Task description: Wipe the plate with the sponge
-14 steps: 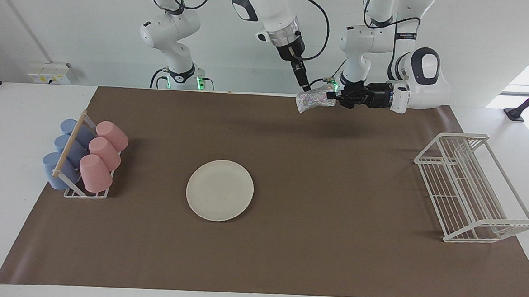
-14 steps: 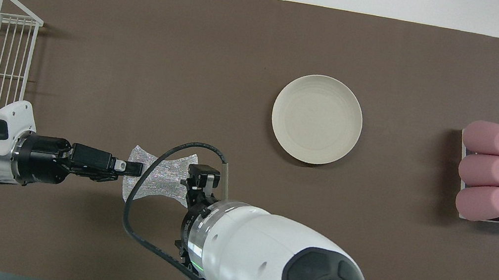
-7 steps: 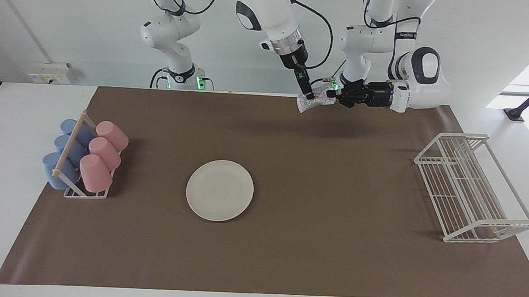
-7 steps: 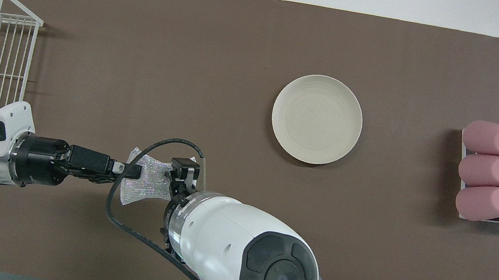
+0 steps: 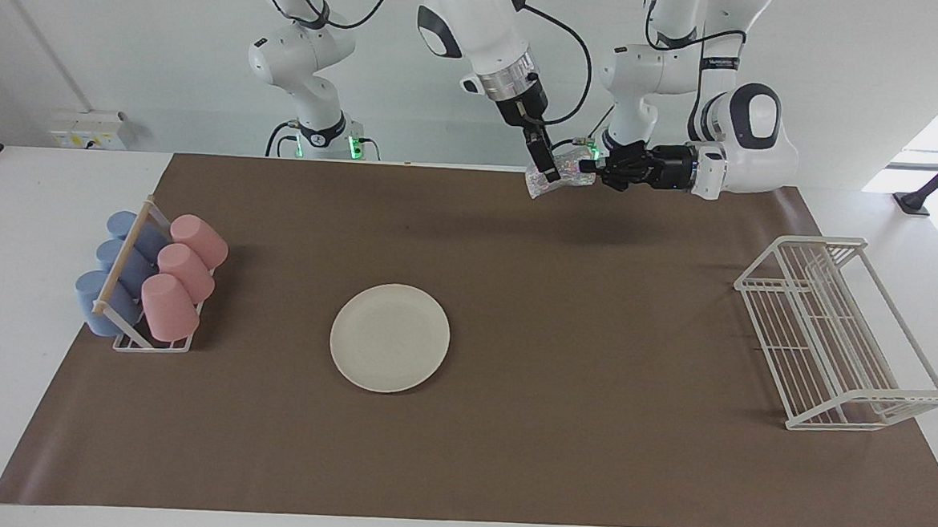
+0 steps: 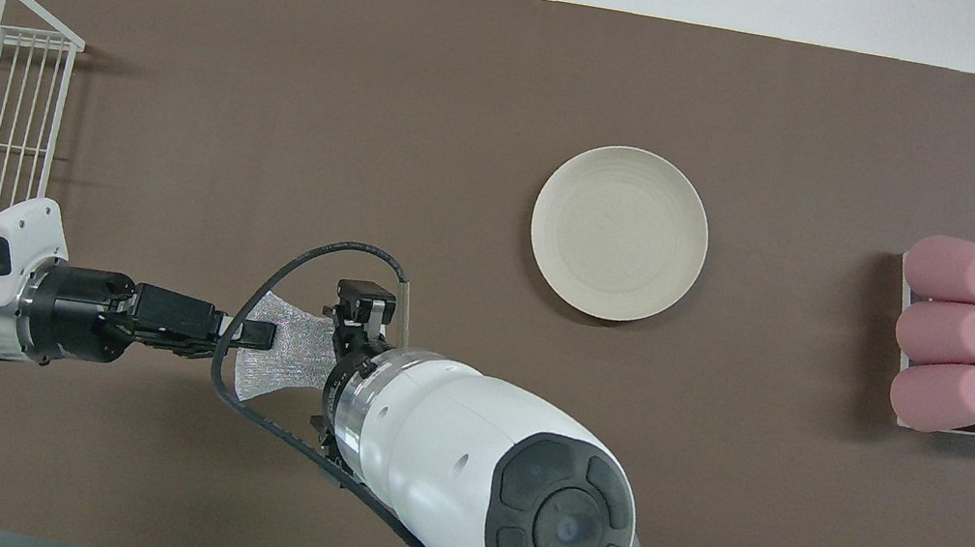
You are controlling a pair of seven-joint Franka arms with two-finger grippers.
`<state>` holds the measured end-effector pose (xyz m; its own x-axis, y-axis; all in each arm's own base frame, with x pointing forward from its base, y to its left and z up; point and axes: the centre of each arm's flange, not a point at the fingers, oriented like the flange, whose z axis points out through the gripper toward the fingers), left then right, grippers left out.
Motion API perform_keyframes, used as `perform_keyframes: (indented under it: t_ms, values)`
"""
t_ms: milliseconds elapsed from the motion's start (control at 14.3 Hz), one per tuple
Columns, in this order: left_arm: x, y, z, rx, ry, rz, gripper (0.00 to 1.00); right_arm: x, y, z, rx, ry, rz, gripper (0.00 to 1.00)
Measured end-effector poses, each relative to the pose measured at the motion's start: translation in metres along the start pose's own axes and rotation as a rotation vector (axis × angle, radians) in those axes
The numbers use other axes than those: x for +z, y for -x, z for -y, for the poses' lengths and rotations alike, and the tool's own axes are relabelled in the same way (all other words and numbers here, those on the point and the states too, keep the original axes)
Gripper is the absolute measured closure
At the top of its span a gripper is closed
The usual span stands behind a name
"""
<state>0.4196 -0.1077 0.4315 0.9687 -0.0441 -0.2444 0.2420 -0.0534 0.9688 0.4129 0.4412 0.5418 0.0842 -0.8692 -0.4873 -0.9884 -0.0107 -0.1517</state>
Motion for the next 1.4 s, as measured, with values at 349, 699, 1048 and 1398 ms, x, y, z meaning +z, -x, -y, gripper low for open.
perform_keyframes:
  t_ms: [349, 699, 1048, 1398]
  values:
    - [0.000, 0.001, 0.000, 0.000, 0.002, 0.007, 0.97, 0.007, -0.001, 0.007, 0.007, -0.030, 0.015, 0.00]
    - [0.000, 0.001, 0.000, 0.000, 0.001, 0.008, 0.97, 0.010, 0.002, 0.006, 0.003, -0.025, 0.015, 0.34]
    - [-0.001, 0.001, 0.000, 0.000, 0.002, 0.007, 0.97, 0.009, 0.004, 0.004, -0.011, -0.021, 0.008, 0.82]
    - [0.001, 0.002, 0.000, 0.001, -0.007, 0.019, 0.97, 0.006, 0.009, 0.003, -0.059, -0.012, -0.037, 0.88]
